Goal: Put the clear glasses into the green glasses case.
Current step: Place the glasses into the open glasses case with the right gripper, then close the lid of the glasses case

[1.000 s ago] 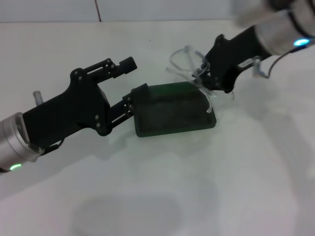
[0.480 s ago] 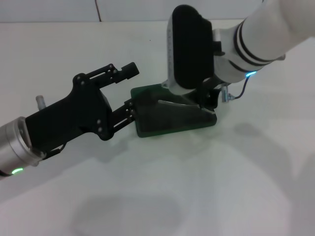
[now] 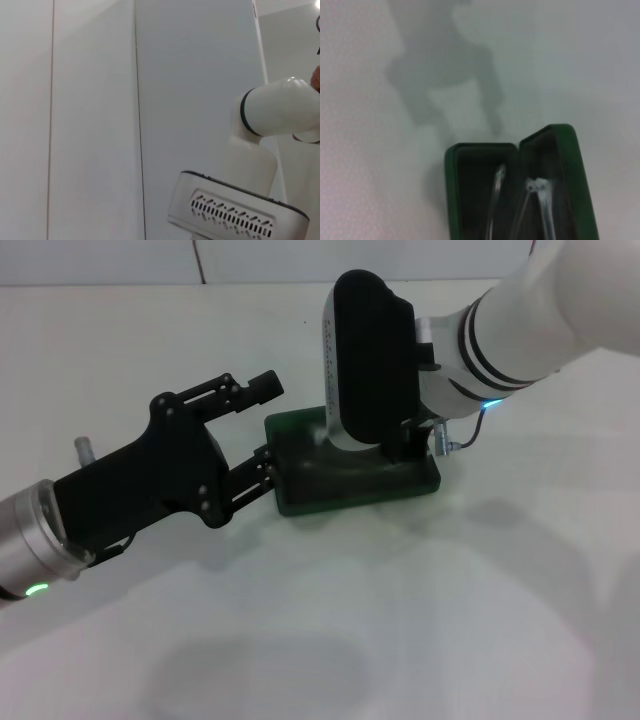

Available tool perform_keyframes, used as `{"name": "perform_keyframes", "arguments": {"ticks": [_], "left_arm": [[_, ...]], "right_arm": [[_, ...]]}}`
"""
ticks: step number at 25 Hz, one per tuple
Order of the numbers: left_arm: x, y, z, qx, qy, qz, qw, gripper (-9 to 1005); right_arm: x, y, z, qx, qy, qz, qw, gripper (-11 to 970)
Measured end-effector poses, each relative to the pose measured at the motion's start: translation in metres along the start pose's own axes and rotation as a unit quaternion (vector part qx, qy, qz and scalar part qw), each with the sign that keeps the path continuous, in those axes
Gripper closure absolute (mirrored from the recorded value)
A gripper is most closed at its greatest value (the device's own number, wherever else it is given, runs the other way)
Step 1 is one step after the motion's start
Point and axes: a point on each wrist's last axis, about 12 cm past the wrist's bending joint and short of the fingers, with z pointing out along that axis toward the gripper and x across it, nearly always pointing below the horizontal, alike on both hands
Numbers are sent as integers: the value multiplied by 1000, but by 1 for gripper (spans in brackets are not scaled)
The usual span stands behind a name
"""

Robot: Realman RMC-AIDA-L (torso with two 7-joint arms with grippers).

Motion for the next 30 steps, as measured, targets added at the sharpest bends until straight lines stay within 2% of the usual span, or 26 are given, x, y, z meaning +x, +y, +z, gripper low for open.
{"name": "perform_keyframes", "arguments": {"ticks": [7,13,18,21,24,26,30], "left_arm": [[0,1,2,0,2,0,1000,464],[0,3,1,-3,2,2,1000,463],[0,5,1,-5,4,3,1000,464],[1,6,1,-14,10,3,1000,464],[3,8,1,-25,19,1,1000,464],[5,10,2,-34,24,-1,999,464],[8,16,6,-62,23,-10,998,464]], "right_arm": [[0,-1,0,35,-15,-10,999,751],[1,2,-6,46,-33,-8,998,619],[6,10,-13,49,-59,-4,997,625],[14,10,-23,49,-102,11,994,624],[28,3,-35,47,-159,45,985,623],[46,-4,-42,47,-204,83,974,622],[87,-13,-38,49,-271,164,947,621]]}}
